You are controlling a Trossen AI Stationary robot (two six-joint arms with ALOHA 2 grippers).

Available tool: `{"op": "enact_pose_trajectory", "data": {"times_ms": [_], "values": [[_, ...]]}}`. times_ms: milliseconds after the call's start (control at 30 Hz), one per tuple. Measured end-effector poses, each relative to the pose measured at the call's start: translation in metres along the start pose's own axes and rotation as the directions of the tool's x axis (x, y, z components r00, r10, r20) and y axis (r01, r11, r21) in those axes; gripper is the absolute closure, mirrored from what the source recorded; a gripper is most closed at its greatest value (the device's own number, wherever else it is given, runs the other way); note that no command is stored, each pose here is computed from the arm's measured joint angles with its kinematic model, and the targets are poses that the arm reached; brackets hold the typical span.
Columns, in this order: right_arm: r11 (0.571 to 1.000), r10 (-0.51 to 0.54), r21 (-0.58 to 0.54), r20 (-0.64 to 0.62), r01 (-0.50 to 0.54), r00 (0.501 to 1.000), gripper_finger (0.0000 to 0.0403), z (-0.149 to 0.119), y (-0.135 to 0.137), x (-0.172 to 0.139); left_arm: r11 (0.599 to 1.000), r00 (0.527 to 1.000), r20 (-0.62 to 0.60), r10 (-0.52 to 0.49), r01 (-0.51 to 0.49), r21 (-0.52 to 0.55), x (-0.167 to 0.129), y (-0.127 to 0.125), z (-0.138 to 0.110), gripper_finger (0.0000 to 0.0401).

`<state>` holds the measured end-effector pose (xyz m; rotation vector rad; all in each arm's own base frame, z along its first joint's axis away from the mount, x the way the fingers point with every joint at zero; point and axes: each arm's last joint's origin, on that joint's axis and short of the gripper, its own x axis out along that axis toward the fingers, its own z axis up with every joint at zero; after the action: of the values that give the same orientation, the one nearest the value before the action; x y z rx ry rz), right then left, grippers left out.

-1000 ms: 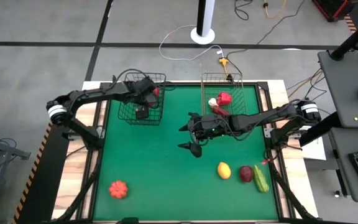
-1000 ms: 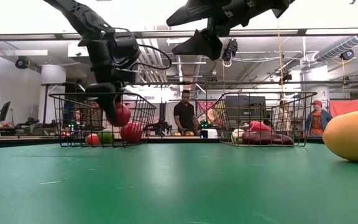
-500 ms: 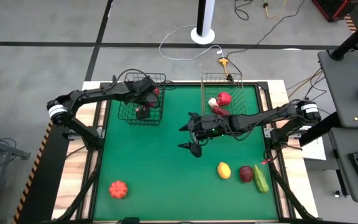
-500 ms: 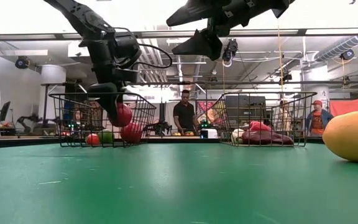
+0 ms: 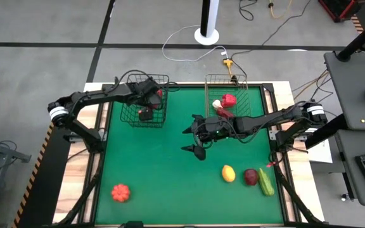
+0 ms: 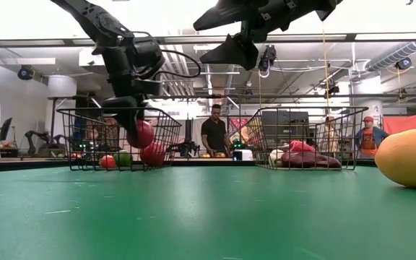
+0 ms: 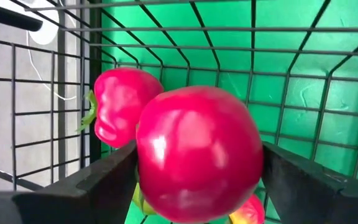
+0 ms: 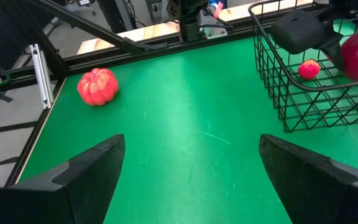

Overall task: Sort produce into baskets
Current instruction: Put the tomato into the black wire basket, then put the lemon into the black wire basket

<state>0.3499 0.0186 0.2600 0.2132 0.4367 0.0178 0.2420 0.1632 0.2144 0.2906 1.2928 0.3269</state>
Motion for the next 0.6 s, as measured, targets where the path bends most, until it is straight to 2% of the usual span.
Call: {"op": "enact_pose_trajectory", "data": {"times_ms": [333, 500, 600], "values": [[1.0, 0.0, 0.0, 0.0, 0.0, 1.0, 0.0039, 0.0, 0.0, 0.0, 1.0, 1.0, 0.021, 0.014, -0.014, -0.009, -0.0001, 0.0013, 0.0019, 0.0101], [1.0, 0.0, 0.0, -0.002, 0.0, 1.0, 0.0039, -0.0006, -0.0001, 0.0001, 1.0, 1.0, 0.016, 0.02, -0.02, -0.005, -0.0001, 0.0014, 0.0019, 0.0081], [1.0, -0.001, 0.0, -0.006, 0.001, 1.0, 0.0039, -0.0015, -0.0003, 0.0002, 0.998, 0.998, -0.011, 0.062, -0.062, 0.015, -0.0005, 0.0013, 0.002, 0.0065]]}}
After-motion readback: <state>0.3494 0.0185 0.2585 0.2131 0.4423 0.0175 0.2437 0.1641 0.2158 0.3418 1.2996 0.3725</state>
